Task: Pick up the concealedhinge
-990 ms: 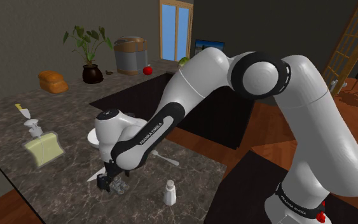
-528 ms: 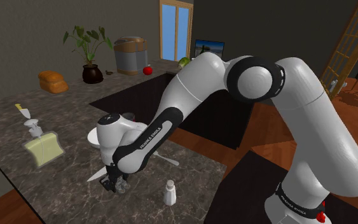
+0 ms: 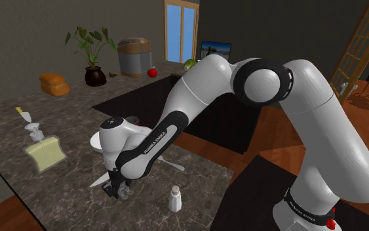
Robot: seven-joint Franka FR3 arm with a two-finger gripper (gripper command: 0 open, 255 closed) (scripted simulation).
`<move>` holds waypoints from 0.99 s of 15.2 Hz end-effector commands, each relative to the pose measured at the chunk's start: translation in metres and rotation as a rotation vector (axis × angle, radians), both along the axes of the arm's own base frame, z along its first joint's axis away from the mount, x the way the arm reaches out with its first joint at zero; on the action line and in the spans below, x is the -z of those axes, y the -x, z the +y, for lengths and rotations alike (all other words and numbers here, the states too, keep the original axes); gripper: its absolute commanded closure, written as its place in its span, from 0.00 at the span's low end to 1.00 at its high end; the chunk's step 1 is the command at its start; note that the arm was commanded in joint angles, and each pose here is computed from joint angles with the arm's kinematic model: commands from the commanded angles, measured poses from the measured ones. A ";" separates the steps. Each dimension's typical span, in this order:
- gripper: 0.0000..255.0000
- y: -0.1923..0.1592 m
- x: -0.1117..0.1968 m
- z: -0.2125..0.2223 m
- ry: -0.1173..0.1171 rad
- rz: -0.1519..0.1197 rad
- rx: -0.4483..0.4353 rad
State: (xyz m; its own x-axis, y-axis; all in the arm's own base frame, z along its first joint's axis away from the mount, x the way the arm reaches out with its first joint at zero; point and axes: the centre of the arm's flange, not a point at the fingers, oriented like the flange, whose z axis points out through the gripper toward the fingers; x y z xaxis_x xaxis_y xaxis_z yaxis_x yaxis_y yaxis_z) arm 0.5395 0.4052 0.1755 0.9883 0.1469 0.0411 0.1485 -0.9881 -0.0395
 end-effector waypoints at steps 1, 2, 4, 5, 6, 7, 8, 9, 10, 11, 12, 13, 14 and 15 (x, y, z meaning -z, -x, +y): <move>1.00 0.003 -0.001 0.001 0.000 0.007 -0.004; 1.00 0.003 -0.006 0.001 0.000 0.006 -0.004; 1.00 0.003 -0.016 0.001 0.000 0.007 -0.004; 1.00 0.003 -0.022 0.001 0.000 0.007 -0.004; 1.00 0.003 -0.027 0.001 0.000 0.007 -0.004; 1.00 0.003 -0.032 0.001 0.000 0.007 -0.004; 1.00 0.003 -0.038 0.001 0.000 0.007 -0.004; 1.00 0.003 -0.043 0.001 0.000 0.007 -0.004; 1.00 0.003 -0.048 0.001 0.000 0.007 -0.004; 1.00 0.003 -0.053 0.001 0.000 0.007 -0.004; 1.00 0.003 -0.059 0.001 0.000 0.007 -0.004; 1.00 0.003 -0.064 0.001 0.000 0.007 -0.004; 1.00 0.003 -0.069 0.001 0.000 0.007 -0.004; 1.00 0.003 -0.075 0.001 0.000 0.007 -0.004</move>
